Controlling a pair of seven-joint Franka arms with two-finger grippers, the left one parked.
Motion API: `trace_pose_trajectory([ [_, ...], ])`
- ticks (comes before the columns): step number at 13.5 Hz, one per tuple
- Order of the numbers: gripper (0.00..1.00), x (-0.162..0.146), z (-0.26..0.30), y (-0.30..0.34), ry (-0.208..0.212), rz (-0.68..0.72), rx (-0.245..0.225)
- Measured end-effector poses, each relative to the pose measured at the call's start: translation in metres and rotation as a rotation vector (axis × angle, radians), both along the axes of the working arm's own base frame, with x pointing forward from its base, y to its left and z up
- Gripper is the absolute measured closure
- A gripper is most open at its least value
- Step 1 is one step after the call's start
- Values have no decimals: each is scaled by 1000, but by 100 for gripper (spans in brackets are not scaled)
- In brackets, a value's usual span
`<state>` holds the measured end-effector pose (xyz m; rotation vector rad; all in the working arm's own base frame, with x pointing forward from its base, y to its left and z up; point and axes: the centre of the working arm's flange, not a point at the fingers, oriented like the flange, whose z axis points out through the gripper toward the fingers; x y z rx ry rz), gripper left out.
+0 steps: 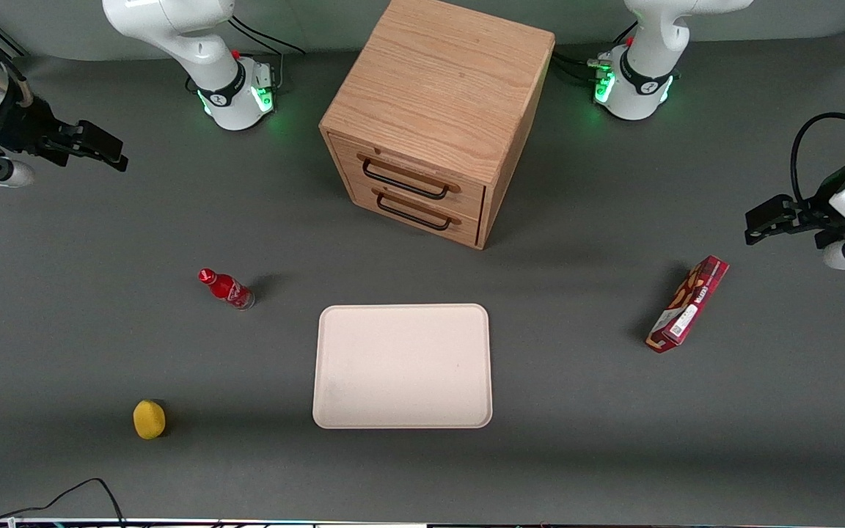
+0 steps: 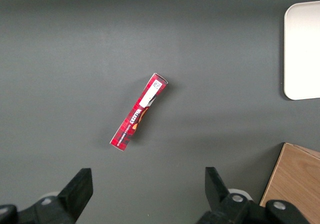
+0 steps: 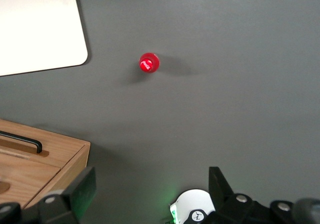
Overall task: Open upper drawer
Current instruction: 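Lift the right gripper from its rest pose toward the wooden cabinet, then move the right gripper to the upper drawer's black handle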
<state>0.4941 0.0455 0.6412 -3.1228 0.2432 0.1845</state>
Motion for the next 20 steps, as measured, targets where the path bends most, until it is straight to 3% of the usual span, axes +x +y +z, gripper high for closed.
trace_pose_trajectory([
  [5,0,-2,9,-8,3,-12,9],
  [7,0,-4,13,2,2,68,29],
  [10,0,-3,18,23,-14,309,110],
  [11,0,-1,16,31,-15,389,159],
  [15,0,12,-5,96,-7,854,281],
  [17,0,11,-23,150,15,988,337],
  [20,0,13,-59,227,6,1104,412],
])
